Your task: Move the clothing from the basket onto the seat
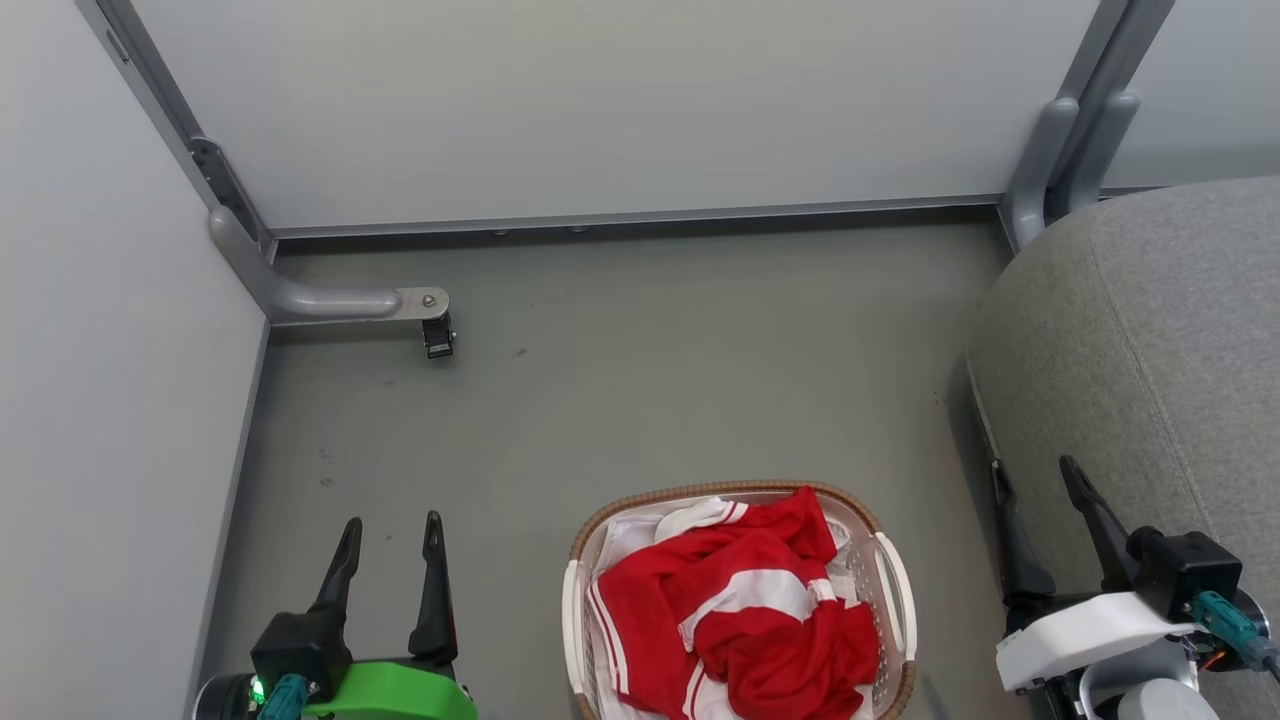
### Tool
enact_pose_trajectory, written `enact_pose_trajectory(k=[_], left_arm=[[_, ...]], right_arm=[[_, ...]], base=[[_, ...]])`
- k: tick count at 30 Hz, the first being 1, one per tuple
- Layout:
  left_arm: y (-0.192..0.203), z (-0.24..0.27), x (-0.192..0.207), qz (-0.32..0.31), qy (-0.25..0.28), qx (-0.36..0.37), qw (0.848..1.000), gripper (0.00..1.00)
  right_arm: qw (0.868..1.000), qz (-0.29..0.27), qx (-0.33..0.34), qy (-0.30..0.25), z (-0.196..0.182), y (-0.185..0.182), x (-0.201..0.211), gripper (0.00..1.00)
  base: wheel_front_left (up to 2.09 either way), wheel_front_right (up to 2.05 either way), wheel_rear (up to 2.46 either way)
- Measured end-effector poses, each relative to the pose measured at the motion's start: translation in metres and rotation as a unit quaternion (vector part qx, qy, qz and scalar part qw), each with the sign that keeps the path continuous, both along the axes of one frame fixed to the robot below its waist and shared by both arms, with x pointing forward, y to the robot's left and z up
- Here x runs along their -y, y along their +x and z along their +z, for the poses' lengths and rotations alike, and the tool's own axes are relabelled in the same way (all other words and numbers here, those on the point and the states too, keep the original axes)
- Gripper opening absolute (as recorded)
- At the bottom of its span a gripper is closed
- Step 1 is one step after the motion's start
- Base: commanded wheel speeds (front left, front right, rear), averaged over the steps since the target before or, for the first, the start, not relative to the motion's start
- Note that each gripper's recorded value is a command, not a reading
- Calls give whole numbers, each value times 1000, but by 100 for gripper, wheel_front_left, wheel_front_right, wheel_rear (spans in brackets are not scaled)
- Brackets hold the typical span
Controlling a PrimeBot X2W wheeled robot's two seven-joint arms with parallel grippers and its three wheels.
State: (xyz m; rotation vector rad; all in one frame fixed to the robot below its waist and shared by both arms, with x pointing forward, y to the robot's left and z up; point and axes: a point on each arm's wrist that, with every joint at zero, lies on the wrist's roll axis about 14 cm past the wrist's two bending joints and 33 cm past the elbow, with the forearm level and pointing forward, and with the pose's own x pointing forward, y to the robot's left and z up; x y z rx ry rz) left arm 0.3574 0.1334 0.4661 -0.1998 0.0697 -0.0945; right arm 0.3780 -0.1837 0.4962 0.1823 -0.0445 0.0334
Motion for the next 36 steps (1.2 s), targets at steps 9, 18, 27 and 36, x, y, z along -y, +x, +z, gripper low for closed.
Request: enact_pose_trajectory(k=[9,18,27,36], left_arm=[[31,2,25,-45,4,9,999,100],[85,-18,66,-125,47,9,991,100],[105,-109,124,-258,97,-77,958,100],[81,-214,165,-392,148,-178,890,100]], right_arm=[[1000,-13,10,-8,4,29,9,100],[999,-40,13,-12,-6,73,28,100],[999,-42,1,-28,-34,110,33,100],[997,-71,-23,-20,-72,128,57,100]], base=[[0,0,0],[0,0,0],[0,0,0],[0,0,0]])
